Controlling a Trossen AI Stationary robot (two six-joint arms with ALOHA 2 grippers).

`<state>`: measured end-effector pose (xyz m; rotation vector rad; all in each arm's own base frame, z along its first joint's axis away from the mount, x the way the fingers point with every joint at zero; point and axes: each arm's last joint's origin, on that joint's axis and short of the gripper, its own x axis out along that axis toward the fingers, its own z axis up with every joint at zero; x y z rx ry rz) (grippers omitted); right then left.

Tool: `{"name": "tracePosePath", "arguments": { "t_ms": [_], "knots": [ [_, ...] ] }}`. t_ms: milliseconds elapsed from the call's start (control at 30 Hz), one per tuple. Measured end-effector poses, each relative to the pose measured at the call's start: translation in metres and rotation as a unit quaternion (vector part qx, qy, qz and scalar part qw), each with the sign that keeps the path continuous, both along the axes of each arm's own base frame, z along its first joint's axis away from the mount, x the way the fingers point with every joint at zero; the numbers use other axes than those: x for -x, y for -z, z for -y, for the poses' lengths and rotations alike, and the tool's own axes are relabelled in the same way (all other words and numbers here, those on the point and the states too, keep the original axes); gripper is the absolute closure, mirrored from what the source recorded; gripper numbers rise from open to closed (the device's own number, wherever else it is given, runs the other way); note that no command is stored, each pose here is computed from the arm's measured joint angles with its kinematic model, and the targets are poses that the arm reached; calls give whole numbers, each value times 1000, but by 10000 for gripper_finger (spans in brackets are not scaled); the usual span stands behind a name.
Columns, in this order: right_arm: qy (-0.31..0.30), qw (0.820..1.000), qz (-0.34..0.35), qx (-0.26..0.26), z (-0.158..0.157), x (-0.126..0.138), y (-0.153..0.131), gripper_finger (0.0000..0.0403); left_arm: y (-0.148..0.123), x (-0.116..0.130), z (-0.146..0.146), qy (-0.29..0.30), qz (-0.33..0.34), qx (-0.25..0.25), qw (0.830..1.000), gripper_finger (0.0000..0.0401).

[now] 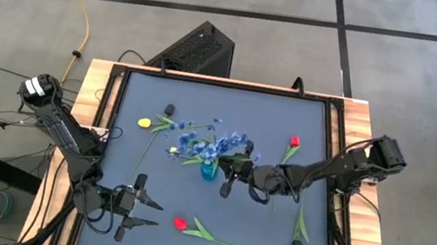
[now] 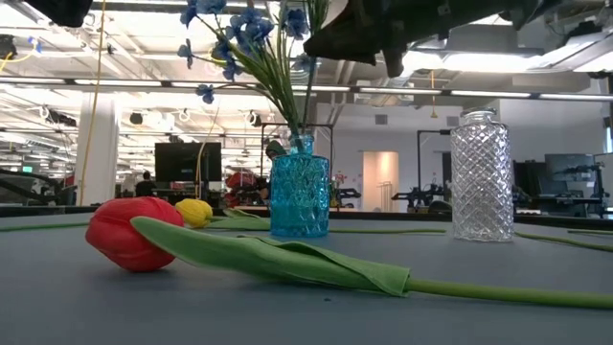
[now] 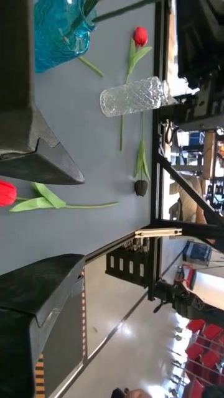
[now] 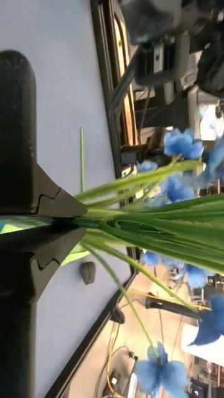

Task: Sort flowers into vase by color
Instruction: Put the blue flowers into the blue vase

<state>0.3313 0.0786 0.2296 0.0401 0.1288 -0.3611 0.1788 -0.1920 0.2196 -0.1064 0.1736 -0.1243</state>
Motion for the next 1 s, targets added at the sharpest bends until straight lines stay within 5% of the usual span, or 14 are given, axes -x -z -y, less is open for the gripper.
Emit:
{"name": "tracePosePath", "arguments": {
  "t_ms": [1000],
  "knots": [
    [4,998,-63,-22,4,-15,46,331,4,1,-1,-13,-15,3,1000,221]
  ]
}}
